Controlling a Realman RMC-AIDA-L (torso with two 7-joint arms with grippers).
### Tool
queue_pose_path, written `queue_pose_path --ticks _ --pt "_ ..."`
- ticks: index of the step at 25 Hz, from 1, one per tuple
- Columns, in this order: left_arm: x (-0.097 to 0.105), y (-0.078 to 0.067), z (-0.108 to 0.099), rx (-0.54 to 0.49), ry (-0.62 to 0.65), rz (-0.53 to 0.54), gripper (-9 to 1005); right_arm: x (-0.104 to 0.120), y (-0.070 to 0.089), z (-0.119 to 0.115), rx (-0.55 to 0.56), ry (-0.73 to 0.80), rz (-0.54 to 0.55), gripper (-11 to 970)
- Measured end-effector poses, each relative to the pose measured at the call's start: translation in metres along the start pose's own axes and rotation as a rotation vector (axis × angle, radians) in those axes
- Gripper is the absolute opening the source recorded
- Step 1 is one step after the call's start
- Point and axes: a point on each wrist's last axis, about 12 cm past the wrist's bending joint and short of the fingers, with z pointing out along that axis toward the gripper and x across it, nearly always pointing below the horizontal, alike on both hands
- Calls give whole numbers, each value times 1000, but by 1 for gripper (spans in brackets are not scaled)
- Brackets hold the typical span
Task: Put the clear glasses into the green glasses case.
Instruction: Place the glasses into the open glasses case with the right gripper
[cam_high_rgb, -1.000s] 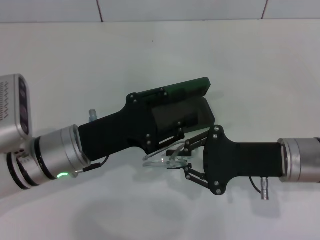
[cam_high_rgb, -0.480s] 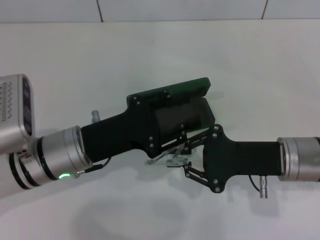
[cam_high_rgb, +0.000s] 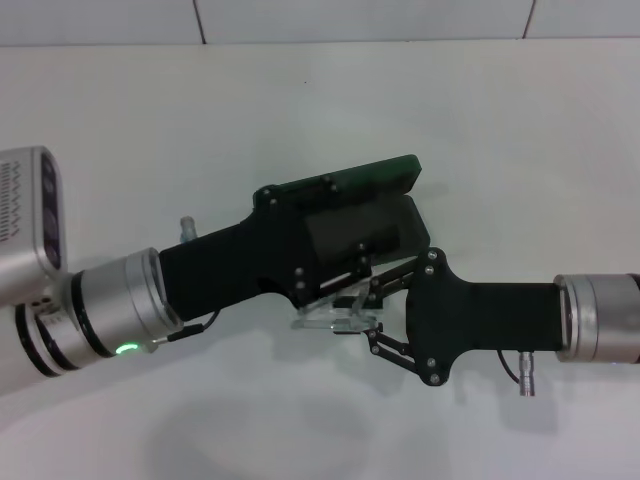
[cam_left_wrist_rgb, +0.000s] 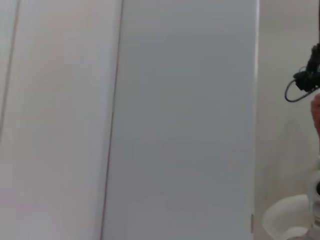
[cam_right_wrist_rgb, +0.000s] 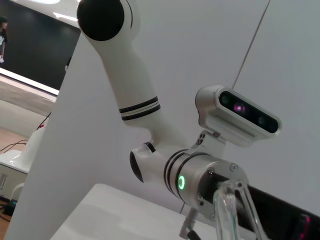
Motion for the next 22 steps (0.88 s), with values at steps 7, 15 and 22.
queue_pose_path --ticks 7,15,22 --pt "-3 4 -16 -154 -94 31 534 2 -3 -5 21 14 5 247" --pt "-4 3 -67 -492 -235 79 535 -4 -37 7 74 207 23 253" --pt "4 -3 -76 -530 -208 65 535 -22 -37 38 111 598 -238 258"
